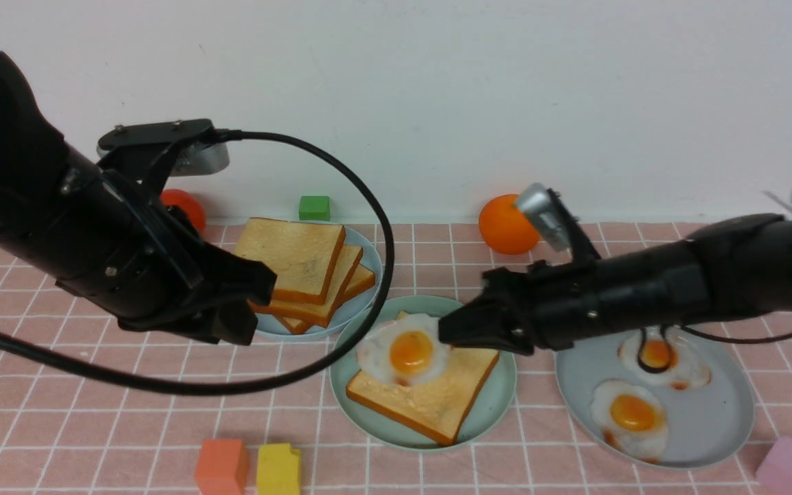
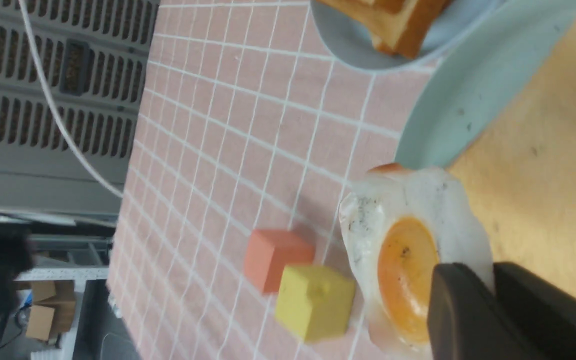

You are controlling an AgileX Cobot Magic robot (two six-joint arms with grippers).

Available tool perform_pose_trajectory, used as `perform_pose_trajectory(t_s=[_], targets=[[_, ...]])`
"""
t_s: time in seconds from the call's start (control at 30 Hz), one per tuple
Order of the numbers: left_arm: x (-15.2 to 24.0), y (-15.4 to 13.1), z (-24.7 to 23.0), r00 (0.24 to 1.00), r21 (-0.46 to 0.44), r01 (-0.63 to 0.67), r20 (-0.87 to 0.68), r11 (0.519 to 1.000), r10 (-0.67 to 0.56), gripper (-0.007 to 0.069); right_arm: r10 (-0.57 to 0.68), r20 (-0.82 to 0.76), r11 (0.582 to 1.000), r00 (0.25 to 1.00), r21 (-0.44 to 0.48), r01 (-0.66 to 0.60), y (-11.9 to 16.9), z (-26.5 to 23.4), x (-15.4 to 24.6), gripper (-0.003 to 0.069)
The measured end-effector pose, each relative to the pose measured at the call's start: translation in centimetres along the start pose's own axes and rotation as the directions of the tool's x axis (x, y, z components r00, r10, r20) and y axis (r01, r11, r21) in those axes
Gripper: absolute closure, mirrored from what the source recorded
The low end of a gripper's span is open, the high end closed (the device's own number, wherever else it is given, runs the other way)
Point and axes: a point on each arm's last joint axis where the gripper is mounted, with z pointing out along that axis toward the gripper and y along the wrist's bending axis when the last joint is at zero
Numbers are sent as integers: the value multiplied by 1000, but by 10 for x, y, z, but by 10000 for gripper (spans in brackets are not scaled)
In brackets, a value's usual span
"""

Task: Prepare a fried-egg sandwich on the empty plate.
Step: Use the right arm to place the fried egg on the slice of bread in the middle

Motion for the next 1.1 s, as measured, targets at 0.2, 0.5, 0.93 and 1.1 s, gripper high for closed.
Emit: perform_pose_trajectory(t_s=[0.2,0.5,0.93,1.1], targets=[[1,1,0,1000,-11,2,-7,1000,-2,385,38,15,998,999,54,-39,-15,9,-5,571],[1,1,0,1000,-11,6,-11,1000,-6,385,-11,-12,992,1000,127,12,-25,5,-5,571],[1,1,0,1000,-11,6,-13,1000,-6,385,-99,-40,977,994,185,105,-31,4,-4,353],[1,1,0,1000,-11,7,-13,1000,-8,385,-202,-51,967,978,151,207,-20,-2,-7,208]])
